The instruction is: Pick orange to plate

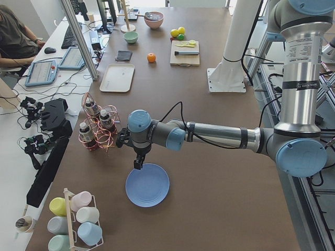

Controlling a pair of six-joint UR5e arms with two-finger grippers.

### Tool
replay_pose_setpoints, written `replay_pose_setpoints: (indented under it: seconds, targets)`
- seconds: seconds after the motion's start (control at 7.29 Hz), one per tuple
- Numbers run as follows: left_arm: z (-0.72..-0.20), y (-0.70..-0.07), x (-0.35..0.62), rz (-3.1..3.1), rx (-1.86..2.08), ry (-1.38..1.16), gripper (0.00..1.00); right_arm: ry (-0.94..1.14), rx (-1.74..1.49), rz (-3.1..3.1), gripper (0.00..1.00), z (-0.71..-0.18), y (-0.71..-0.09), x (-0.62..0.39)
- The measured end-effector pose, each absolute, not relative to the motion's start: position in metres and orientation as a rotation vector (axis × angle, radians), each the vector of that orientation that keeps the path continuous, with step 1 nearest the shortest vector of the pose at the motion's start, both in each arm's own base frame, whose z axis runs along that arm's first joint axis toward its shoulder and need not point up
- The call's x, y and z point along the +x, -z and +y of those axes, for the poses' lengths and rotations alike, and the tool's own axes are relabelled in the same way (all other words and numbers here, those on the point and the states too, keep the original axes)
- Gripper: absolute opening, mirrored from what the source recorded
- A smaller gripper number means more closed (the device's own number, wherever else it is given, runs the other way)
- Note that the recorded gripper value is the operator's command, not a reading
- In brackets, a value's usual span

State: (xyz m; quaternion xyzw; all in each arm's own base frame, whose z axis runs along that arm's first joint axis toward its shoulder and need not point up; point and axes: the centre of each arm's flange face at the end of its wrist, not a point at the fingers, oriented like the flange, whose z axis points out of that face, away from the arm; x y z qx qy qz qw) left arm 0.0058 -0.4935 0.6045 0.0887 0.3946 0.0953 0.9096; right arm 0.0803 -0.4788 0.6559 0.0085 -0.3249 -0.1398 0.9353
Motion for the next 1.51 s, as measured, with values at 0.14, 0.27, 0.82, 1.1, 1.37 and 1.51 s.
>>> replay_pose_setpoints:
  seconds: [0.14, 0.27, 0.82, 1.1, 1.37, 1.51]
  targets:
    - [-0.487, -0.608, 0.0, 0.814, 0.187, -0.196, 0.98, 0.284, 0.015, -0.669, 1.0, -0.477, -0.657, 0.08]
    - [-0.479, -0.608, -0.004, 0.816, 0.189, -0.195, 0.98, 0.283, 0.015, -0.684, 1.0, -0.474, -0.658, 0.079]
    - [-0.457, -0.603, -0.008, 0.816, 0.202, -0.199, 0.98, 0.287, 0.023, -0.716, 1.0, -0.469, -0.66, 0.076]
    - [-0.454, -0.615, -0.008, 0.811, 0.186, -0.192, 0.98, 0.29, 0.029, -0.729, 1.0, -0.469, -0.659, 0.075]
    - [-0.453, -0.618, -0.008, 0.813, 0.182, -0.19, 0.98, 0.292, 0.034, -0.732, 1.0, -0.469, -0.656, 0.074]
    - [-0.453, -0.618, -0.009, 0.815, 0.181, -0.189, 0.98, 0.292, 0.038, -0.734, 1.0, -0.469, -0.654, 0.074]
